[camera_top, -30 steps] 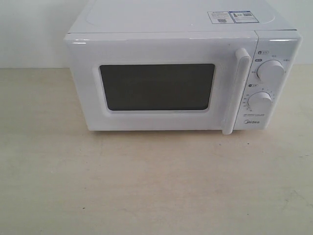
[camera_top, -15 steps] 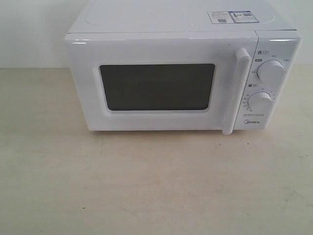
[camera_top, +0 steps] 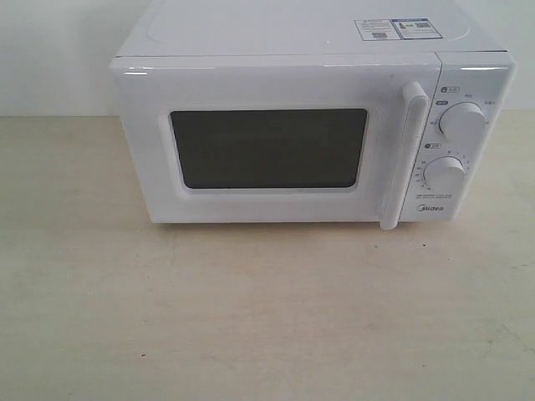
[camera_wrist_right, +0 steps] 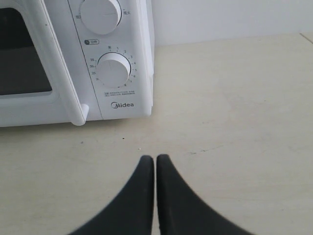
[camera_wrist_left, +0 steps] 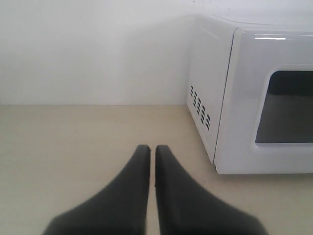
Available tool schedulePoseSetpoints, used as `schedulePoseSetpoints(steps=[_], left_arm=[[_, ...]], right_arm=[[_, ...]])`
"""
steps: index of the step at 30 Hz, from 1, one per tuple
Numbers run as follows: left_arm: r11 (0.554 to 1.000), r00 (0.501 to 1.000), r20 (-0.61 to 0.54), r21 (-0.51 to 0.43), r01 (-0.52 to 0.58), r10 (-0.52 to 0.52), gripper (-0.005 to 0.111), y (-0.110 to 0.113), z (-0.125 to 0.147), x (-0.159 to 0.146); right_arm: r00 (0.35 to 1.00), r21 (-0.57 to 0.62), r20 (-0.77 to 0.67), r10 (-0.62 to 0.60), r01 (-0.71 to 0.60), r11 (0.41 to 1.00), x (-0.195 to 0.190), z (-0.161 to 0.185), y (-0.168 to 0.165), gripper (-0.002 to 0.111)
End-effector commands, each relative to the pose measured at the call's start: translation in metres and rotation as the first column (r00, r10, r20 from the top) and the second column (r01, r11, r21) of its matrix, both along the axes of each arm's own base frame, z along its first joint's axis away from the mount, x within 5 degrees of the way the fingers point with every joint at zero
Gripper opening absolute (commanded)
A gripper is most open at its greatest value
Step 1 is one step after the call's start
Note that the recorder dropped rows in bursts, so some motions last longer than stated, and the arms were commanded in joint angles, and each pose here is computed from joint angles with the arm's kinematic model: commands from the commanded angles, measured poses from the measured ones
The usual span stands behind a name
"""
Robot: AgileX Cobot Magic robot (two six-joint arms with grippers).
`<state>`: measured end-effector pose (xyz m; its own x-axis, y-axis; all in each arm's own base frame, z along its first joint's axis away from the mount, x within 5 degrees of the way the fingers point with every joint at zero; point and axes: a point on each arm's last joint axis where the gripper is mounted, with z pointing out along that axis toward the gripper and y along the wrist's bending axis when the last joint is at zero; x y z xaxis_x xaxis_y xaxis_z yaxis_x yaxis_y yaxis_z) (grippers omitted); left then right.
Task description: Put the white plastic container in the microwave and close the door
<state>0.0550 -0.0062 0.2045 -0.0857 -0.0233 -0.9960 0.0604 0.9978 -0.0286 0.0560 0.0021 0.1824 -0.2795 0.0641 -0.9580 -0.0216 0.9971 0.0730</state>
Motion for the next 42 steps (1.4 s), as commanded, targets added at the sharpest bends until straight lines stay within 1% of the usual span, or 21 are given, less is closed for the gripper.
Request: schedulePoseSetpoints(steps=[1,10,11,14,16,21,22,24,25,28,33,42], left_arm=[[1.0,1.0,0.002,0.005,-0.004,0.004,0.004,0.0,-0.001,0.0],[1.0,1.0,0.002,0.01,-0.005,0.005,0.004,0.0,-0.001,0.0],[1.0,1.0,0.002,0.023,-0.007,0.007,0.004,0.001,-0.001,0.0],[0.993,1.0,0.002,0.115,-0.017,0.017,0.004,0.002,-0.001,0.0],[0.992,1.0,0.0,0.127,-0.017,0.018,0.004,0.002,-0.002,0.0],[0.995,0.999,-0.021,0.093,-0.025,0.027,0.004,0.003,-0.009,0.001],[0.997,0.999,-0.023,0.072,-0.031,0.033,0.004,0.003,-0.009,0.001],[0.997,0.994,-0.107,0.076,-0.02,0.028,0.004,0.003,-0.017,0.0],[0.997,0.992,-0.12,0.081,-0.019,0.028,0.004,0.003,-0.018,-0.001],[0.995,0.993,-0.116,0.101,-0.022,0.034,0.004,0.004,-0.018,0.0],[0.998,0.992,-0.118,0.062,-0.029,0.036,0.004,0.004,-0.018,0.0],[0.998,0.992,-0.118,0.062,-0.029,0.036,0.004,0.004,-0.018,0.0]], right_arm=[[1.0,-0.006,0.014,-0.002,0.002,1.0,0.0,0.0,0.0,0.0],[1.0,-0.006,0.014,-0.002,0.002,1.0,0.0,0.0,0.0,0.0],[1.0,-0.006,0.014,-0.002,0.002,1.0,0.0,0.0,0.0,0.0],[1.0,-0.006,0.014,-0.002,0.002,1.0,0.0,0.0,0.0,0.0],[1.0,-0.006,0.014,-0.002,0.002,1.0,0.0,0.0,0.0,0.0],[1.0,-0.006,0.014,-0.002,0.002,1.0,0.0,0.0,0.0,0.0],[1.0,-0.006,0.014,-0.002,0.002,1.0,0.0,0.0,0.0,0.0],[1.0,-0.006,0.014,-0.002,0.002,1.0,0.0,0.0,0.0,0.0],[1.0,-0.006,0.014,-0.002,0.002,1.0,0.0,0.0,0.0,0.0],[1.0,-0.004,0.014,-0.002,0.002,1.0,0.0,0.0,0.0,0.0],[1.0,-0.004,0.014,-0.002,0.002,1.0,0.0,0.0,0.0,0.0],[1.0,-0.002,0.013,-0.003,0.003,1.0,0.0,0.0,0.0,0.0]])
